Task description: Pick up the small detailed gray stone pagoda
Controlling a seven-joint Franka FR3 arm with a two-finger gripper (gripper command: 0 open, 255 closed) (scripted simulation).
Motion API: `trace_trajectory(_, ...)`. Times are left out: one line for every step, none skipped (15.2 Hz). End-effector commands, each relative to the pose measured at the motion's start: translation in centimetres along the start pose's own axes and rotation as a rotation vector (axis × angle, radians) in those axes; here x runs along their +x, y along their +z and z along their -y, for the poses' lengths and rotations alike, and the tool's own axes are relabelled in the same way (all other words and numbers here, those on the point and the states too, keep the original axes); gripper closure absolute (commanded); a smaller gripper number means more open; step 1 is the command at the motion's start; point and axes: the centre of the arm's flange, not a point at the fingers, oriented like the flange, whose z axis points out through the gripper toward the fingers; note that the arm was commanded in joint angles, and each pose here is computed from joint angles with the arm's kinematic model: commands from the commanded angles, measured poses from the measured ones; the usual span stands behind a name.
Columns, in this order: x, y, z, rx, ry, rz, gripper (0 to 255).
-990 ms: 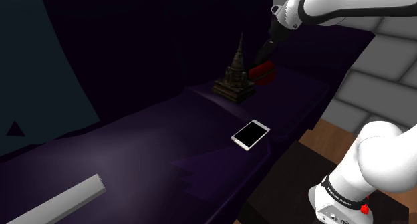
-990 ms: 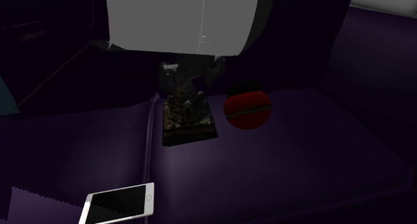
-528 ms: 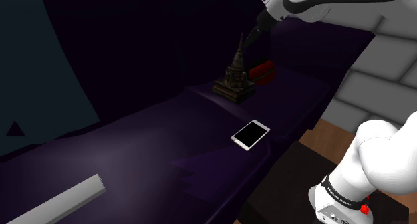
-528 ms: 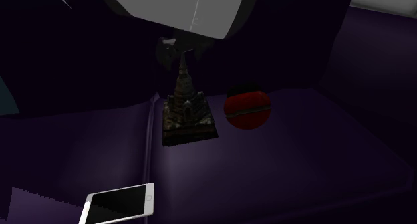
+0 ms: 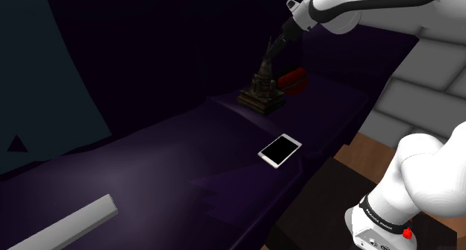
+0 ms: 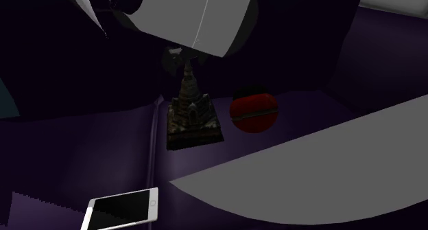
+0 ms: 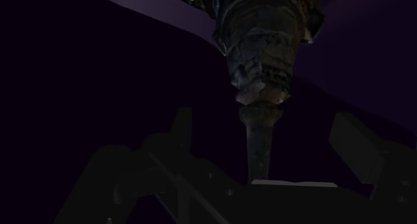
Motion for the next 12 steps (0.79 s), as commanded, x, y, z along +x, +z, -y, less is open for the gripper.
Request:
trace_trajectory(-0.52,0.73,0.06,0.0,0.0,0.0,0)
trace_trajectory(-0.52,0.72,0.06,0.0,0.0,0.0,0)
trace_trajectory(-0.4,0.61,0.08,0.0,0.0,-0.001,255)
trace_trajectory(-0.4,0.63,0.09,0.0,0.0,-0.001,255)
trace_trajectory(-0.4,0.61,0.1,0.0,0.0,-0.001,255)
trace_trajectory(-0.39,0.6,0.1,0.0,0.0,-0.001,255)
trace_trajectory(-0.4,0.59,0.08,0.0,0.0,-0.001,255)
trace_trajectory(-0.38,0.59,0.09,0.0,0.0,-0.001,255)
trace_trajectory(-0.41,0.59,0.09,0.0,0.0,0.0,255)
trace_trajectory(-0.41,0.6,0.11,0.0,0.0,-0.001,255)
trace_trajectory(-0.39,0.59,0.12,0.0,0.0,-0.001,255)
trace_trajectory(-0.52,0.73,0.06,0.0,0.0,0.0,255)
